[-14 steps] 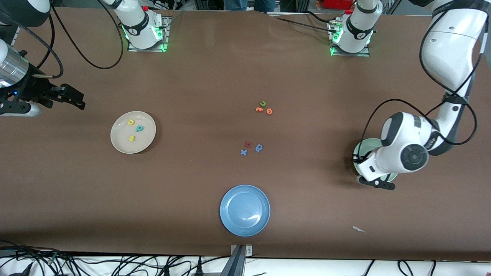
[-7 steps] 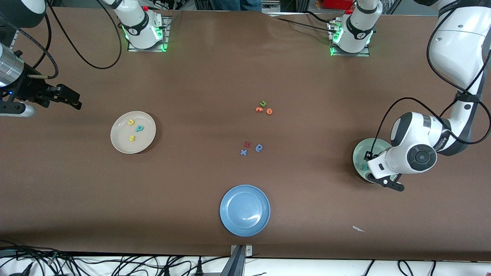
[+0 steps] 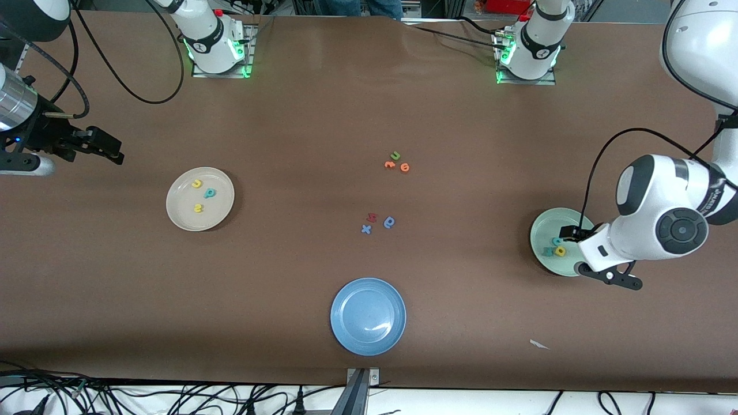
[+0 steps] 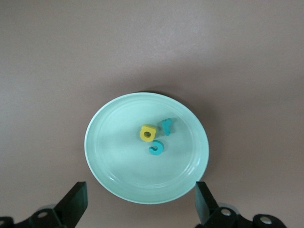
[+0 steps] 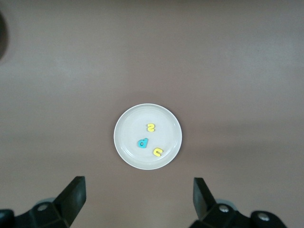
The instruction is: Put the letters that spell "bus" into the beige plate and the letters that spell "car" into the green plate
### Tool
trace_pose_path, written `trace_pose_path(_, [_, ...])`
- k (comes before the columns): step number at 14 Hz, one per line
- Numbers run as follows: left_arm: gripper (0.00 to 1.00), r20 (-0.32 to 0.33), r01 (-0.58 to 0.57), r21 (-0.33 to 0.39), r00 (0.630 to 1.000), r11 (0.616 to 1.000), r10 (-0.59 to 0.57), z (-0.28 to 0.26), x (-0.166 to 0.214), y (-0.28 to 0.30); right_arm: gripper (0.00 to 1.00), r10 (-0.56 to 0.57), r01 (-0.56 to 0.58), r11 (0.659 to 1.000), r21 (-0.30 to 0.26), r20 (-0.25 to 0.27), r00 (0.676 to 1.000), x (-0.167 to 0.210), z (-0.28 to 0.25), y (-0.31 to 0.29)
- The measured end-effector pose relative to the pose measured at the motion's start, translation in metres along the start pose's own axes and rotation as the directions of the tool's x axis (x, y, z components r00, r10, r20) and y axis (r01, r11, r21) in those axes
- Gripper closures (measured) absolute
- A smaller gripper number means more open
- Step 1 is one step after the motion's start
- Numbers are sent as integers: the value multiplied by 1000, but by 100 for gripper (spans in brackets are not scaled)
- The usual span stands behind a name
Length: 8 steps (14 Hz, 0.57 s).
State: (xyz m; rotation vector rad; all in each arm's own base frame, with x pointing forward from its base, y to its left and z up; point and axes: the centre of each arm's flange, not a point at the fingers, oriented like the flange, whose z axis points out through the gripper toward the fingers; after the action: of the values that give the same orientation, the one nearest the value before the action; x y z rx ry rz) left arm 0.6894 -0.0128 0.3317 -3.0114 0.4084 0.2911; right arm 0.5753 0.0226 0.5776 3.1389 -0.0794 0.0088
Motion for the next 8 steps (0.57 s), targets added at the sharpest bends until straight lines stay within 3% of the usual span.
trace_pose_path(8, [0, -9, 89, -43, 996, 995, -90, -55, -18, 6, 0, 2, -2, 1000, 0, 1, 1000, 0, 0, 2])
